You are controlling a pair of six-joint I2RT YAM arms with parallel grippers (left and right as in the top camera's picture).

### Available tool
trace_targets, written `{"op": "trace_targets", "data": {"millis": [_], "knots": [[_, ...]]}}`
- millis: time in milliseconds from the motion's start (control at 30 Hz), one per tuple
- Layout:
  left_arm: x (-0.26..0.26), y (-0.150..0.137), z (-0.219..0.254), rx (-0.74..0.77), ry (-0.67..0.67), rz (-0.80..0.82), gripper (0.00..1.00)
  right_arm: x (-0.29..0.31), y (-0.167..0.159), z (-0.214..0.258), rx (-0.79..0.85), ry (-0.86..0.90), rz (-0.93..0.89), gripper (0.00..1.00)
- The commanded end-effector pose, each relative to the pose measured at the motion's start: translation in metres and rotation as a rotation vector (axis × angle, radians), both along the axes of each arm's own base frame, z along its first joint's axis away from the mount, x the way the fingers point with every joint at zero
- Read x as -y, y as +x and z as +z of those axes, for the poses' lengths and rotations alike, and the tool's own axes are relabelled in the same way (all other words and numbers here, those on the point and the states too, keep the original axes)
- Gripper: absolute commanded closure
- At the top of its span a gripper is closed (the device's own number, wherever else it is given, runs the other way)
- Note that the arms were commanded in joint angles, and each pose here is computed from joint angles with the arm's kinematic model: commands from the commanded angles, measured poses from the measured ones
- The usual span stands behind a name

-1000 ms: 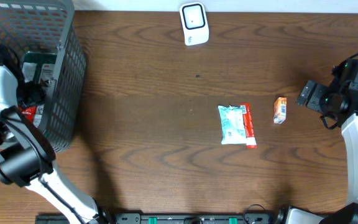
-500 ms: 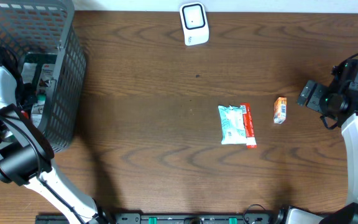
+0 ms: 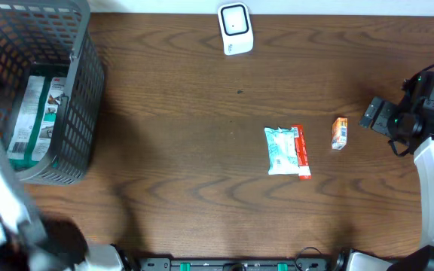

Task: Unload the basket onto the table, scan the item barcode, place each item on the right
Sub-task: 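Grasp a red snack bag in the basket and lift it out with left gripper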

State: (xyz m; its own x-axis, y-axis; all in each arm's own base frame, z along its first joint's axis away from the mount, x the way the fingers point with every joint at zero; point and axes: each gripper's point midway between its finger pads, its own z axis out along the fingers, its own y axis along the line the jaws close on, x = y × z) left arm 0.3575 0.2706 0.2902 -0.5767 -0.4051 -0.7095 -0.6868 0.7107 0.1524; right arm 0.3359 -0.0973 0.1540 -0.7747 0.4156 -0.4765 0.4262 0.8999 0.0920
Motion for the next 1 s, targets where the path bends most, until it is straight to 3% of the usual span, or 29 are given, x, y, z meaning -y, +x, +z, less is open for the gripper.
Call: {"op": "trace_targets", "data": {"millis": [0, 167, 333, 433, 567, 700, 967], "knots": [[0.047, -0.029, 0.101, 0.297, 0.023, -0.051, 0.93, 0.002, 0.001, 0.004, 0.011, 0.002, -0.018, 0.01], [0.148, -0.037, 0.148, 0.474, -0.102, -0.402, 0.93, 0.002, 0.001, 0.004, 0.010, 0.002, -0.018, 0.01], [0.237, -0.039, 0.143, 0.441, -0.221, -0.732, 0.93, 0.002, 0.001, 0.004, 0.011, 0.002, -0.018, 0.01], [0.295, -0.035, 0.110, 0.310, -0.263, -0.953, 0.93, 0.002, 0.001, 0.004, 0.011, 0.002, -0.018, 0.01], [0.349, -0.030, 0.051, 0.132, -0.345, -1.116, 0.93, 0.002, 0.001, 0.004, 0.010, 0.002, -0.018, 0.01], [0.392, -0.037, -0.019, -0.080, -0.427, -1.203, 0.93, 0.002, 0.001, 0.004, 0.010, 0.002, -0.018, 0.01], [0.429, -0.041, -0.112, -0.371, -0.340, -1.261, 0.92, 0.002, 0.001, 0.004, 0.011, 0.002, -0.017, 0.01]]}}
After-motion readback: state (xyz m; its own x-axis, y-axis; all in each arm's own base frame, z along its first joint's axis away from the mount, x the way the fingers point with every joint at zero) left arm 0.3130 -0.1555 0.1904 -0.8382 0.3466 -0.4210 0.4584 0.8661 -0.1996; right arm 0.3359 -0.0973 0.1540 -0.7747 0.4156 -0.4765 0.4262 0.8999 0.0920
